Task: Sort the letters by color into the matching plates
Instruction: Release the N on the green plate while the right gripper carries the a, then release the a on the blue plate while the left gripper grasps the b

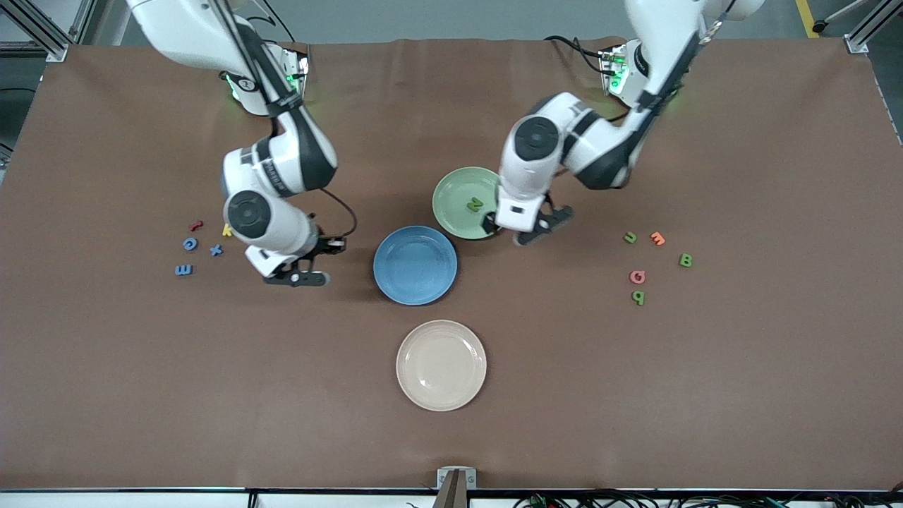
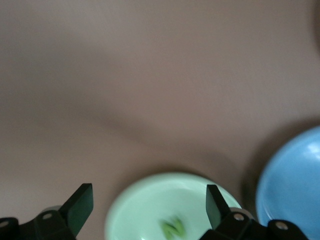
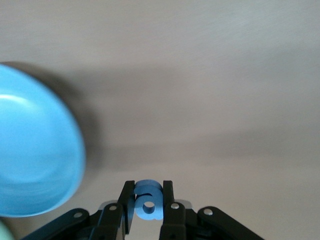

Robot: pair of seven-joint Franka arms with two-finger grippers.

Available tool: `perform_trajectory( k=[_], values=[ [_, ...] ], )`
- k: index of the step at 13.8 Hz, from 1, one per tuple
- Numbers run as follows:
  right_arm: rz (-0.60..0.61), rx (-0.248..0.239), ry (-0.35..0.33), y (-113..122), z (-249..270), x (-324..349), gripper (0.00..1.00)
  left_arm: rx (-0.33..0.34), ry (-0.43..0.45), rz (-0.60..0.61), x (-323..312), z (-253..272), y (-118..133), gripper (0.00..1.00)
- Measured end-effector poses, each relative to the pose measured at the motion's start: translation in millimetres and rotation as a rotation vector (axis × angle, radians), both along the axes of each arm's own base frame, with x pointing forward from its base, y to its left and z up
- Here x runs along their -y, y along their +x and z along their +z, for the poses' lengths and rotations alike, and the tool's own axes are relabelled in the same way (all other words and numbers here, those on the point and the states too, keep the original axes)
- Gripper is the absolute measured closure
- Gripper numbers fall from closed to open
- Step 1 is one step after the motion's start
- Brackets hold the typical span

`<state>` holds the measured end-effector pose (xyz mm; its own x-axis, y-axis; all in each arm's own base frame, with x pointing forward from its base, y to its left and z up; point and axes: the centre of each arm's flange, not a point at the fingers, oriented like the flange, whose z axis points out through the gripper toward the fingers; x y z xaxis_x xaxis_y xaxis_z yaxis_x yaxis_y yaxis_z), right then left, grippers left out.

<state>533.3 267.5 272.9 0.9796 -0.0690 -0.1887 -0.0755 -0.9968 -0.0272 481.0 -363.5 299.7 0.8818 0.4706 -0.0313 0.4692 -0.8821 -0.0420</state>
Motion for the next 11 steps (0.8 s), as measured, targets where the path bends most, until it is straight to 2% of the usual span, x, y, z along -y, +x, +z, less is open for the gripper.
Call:
perform_trajectory(
  k=[2, 4, 7, 11],
  values=[
    [-0.037, 0.031, 0.0, -13.1, 12.6, -47.3, 0.74, 0.016, 0.048, -0.091, -64.7, 10.3, 38.8, 0.04],
    [-0.069, 0.059, 0.001, -21.8, 13.4, -80.7, 0.74, 0.008, 0.064, -0.215, -115.6, 7.8, 63.7, 0.05],
    [-0.096, 0.095, -0.001, -25.1, -13.8, -118.5, 0.74, -0.017, 0.051, -0.432, -171.2, -5.3, 85.4, 0.05],
    [-0.107, 0.114, -0.013, -22.8, -54.7, -147.6, 0.74, -0.014, 0.028, -0.65, -210.3, -42.7, 101.6, 0.07]
  ],
)
